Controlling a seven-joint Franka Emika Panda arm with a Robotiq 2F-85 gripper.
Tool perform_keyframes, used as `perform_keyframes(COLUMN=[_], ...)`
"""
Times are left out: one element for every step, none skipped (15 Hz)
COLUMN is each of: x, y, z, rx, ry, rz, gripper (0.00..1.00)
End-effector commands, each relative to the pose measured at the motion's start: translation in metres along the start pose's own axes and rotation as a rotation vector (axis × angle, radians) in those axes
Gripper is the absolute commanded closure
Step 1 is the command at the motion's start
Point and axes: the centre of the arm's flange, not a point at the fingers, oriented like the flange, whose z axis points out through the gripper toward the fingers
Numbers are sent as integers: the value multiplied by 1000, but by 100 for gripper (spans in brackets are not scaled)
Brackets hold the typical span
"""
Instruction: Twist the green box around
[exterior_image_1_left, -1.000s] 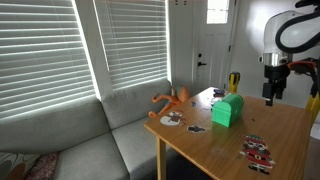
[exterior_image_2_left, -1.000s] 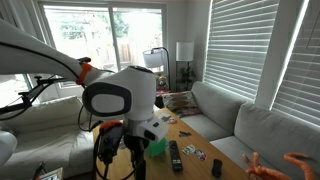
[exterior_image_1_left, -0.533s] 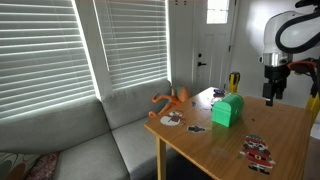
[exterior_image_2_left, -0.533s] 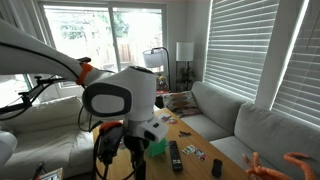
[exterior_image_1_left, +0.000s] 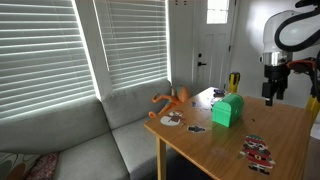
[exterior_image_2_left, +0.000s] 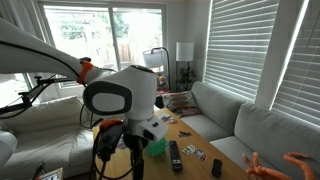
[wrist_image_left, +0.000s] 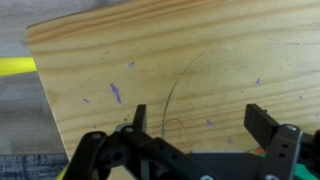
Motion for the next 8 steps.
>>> perform_keyframes(x=[-1,-2,-2,-1,0,1,3,6], y=[-21,-27,-33,-38,-45,-52,-58,-64], z=[-32,-42,-50,-58,-66,-72,-76,-80], rx=[68,82,87,88,91,89,95,106], ry=[-52,-68,-83,-104,-124,-131,-142,-129], rz=[103,121,153,186,222,261,290,339], gripper=[0,0,0,0,0,0,0,0])
